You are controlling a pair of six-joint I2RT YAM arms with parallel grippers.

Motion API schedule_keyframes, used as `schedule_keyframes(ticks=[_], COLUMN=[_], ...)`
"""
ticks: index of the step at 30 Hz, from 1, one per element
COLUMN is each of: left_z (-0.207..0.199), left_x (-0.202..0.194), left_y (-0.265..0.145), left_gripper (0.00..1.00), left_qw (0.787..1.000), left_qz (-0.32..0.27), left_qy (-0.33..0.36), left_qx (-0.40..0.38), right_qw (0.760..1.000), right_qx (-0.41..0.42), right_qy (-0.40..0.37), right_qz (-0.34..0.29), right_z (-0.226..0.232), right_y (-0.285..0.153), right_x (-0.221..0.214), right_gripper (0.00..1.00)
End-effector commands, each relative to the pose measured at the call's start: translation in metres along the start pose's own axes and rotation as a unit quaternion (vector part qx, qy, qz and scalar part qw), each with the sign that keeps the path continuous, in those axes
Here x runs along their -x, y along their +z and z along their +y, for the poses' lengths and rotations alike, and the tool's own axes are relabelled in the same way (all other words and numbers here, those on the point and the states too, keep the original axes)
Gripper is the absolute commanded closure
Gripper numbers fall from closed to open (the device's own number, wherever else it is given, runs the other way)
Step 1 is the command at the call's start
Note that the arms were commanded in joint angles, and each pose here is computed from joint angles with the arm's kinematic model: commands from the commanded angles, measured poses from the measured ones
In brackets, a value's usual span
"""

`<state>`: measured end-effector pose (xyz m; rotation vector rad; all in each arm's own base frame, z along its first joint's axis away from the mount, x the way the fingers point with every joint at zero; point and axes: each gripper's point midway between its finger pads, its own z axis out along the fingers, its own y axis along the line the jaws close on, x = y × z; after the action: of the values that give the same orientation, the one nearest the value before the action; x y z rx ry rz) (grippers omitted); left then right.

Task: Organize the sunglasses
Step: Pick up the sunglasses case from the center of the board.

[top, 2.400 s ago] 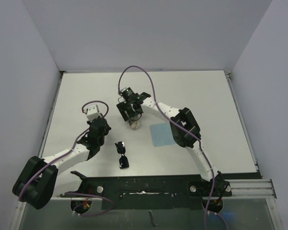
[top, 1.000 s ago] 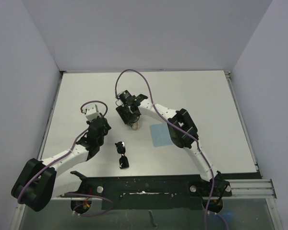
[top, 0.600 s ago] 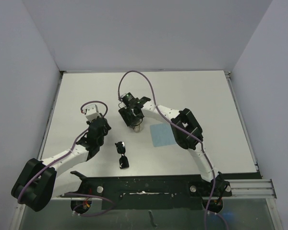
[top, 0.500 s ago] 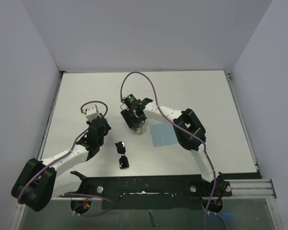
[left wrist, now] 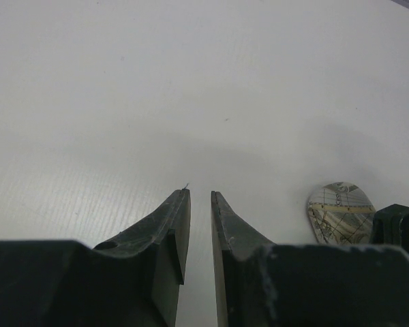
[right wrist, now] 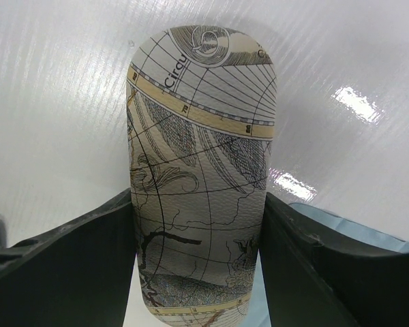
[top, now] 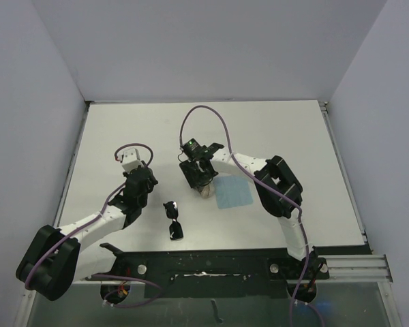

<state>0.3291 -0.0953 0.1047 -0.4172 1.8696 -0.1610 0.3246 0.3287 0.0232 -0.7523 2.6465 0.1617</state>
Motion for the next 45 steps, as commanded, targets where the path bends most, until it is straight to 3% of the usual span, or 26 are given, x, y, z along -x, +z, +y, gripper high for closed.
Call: schedule_keyframes(ticks=[1,6,13,25,45], left_z=[-0.006,-0.005,-0.006,-0.006,0.004], left_x=[0.009,0.009,0.009,0.009,0.014], left_y=[-0.001,-0.001,0.000,0.000,-0.002], left_gripper=[0.81,0.81,0.81,0.81,0.80], left_qw=[1.000,1.000,1.000,1.000,0.999], left_qz=[-0.015,-0.015,-0.014,-0.014,-0.025], left_qy=[-0.016,-0.016,-0.015,-0.016,-0.026], left_qx=[-0.013,-0.012,-0.013,-0.014,0.006], right_qw=[1.000,1.000,1.000,0.998,0.994], right_qx=[-0.001,0.004,0.007,-0.049,-0.065], right_qy=[0.004,0.000,-0.002,-0.048,-0.091], right_qz=[-0.026,-0.023,-0.025,-0.001,0.013], right_z=[0.001,0.005,0.006,-0.008,0.005], right_y=[-0.015,-0.011,-0.012,-0.014,-0.004], right_x=[0.013,0.012,0.014,0.012,-0.002], right_gripper=[0.50,0.31,0.25,0.25,0.26])
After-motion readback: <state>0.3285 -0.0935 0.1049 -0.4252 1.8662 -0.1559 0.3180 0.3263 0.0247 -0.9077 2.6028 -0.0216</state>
